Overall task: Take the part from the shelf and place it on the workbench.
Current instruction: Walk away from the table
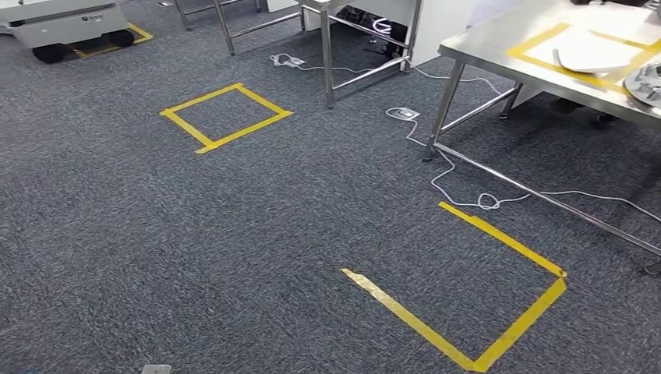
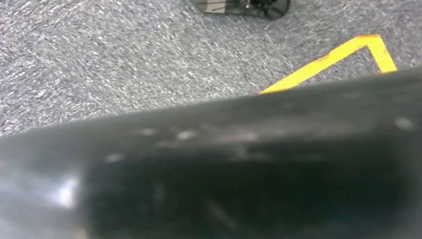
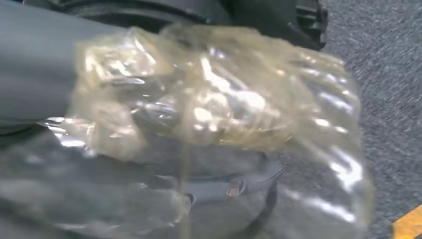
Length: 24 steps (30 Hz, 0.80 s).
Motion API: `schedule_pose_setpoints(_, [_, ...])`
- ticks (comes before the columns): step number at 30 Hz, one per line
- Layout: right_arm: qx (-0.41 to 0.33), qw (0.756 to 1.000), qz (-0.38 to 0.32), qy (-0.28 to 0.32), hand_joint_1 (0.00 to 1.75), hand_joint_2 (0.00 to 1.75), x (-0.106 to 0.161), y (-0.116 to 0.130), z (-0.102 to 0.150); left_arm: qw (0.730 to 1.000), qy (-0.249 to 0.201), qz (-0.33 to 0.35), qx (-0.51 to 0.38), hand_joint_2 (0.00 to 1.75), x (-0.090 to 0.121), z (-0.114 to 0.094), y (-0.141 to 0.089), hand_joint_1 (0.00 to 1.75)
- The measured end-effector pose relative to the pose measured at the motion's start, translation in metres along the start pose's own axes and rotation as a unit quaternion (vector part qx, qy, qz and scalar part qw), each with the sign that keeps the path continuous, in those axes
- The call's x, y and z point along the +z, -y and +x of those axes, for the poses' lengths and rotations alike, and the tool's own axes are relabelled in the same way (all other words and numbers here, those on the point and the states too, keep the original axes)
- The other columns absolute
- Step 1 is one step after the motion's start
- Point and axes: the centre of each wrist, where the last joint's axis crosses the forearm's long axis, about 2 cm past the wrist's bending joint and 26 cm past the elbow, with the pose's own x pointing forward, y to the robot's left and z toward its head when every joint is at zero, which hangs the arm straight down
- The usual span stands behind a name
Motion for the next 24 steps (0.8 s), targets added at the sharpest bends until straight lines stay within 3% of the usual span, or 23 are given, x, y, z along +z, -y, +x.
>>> schedule_pose_setpoints(24, [-0.001,1.0,0.002,0.001,0.0,0.0,-0.0008,0.0021,0.0004,1.0,0.001,0.002,0.0,0.0,0.0008,-0.0006,0.0006,0.0])
